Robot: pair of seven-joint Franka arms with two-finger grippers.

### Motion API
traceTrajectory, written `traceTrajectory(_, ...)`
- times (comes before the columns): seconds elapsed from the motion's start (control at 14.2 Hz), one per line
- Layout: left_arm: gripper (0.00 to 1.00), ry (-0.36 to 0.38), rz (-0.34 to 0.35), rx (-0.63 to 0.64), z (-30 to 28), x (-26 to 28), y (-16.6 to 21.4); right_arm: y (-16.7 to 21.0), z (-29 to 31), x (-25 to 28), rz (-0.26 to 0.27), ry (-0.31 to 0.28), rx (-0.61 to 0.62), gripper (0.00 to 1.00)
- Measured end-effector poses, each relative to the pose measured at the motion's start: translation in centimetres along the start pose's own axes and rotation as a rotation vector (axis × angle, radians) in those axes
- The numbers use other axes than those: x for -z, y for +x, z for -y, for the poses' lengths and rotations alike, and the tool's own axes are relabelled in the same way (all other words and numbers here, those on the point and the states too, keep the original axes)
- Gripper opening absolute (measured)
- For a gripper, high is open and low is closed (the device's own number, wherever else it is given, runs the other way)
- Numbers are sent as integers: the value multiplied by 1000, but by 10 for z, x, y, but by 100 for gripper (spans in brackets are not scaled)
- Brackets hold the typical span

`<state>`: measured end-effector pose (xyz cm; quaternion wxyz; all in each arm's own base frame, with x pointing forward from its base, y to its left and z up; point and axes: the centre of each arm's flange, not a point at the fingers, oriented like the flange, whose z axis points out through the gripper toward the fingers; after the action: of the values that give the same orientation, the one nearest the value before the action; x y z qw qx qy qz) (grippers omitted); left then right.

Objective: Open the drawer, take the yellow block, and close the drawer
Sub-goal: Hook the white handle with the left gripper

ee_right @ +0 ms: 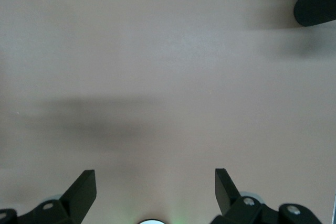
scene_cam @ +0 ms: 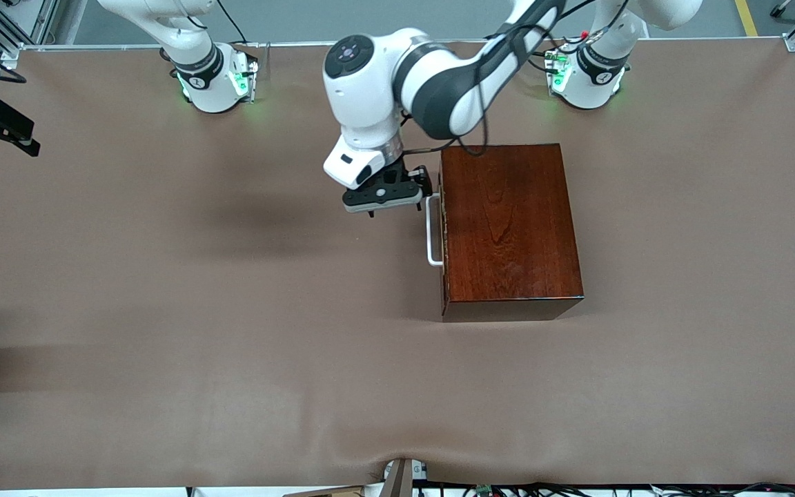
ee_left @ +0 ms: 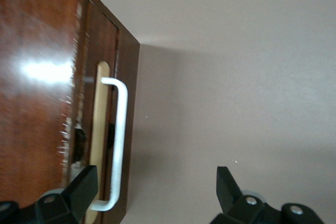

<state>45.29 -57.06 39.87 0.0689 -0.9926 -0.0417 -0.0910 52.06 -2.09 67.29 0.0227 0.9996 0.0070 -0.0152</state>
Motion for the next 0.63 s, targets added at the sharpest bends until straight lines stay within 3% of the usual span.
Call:
traceTrajectory(0.28,100,65,-62,26,-18,-45,-14,3,-1,-4,9,1,-1,100)
traceTrajectory(0.63,100,134,-56,143,-15,-78,-14,3,0,-4,8,1,-1,100)
